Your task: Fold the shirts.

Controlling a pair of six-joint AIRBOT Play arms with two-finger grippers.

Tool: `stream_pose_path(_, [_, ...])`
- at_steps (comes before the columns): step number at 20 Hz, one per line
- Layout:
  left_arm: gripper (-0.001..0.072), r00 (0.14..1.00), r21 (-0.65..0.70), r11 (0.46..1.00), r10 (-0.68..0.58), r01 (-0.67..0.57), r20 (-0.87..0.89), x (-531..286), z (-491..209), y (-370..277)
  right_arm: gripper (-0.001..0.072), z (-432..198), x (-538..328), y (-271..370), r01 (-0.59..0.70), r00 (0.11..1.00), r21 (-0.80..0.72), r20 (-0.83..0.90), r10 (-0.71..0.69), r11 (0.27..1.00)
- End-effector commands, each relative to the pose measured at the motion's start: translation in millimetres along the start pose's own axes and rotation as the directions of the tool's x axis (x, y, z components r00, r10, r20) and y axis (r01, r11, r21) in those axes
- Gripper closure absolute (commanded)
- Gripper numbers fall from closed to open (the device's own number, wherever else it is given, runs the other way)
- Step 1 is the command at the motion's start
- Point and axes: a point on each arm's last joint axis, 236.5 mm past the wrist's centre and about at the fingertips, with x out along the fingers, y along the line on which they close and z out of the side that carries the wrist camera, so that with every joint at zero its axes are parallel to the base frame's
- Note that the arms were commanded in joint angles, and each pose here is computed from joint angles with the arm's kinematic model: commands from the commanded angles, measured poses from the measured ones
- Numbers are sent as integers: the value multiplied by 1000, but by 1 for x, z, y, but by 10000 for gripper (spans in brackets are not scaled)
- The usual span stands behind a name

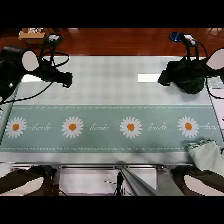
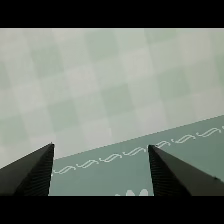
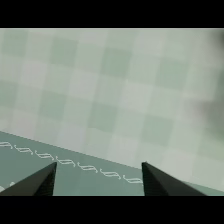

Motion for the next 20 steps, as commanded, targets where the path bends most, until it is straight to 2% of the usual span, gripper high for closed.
stream_pose_path(1, [-4,1000,1,1000,0,0,0,0,0,0,119,0,0,0,0,1000,0,1,0,1000])
stream_pose_path(15, [-3,1000,1,1000,0,0,0,0,0,0,119,0,0,0,-1,1000,0,1,1,1000])
stream_pose_path(20, [-4,1000,1,1000,0,0,21,1,5,0,128,33,-2,-1,4,990,7,139,-5,1000])
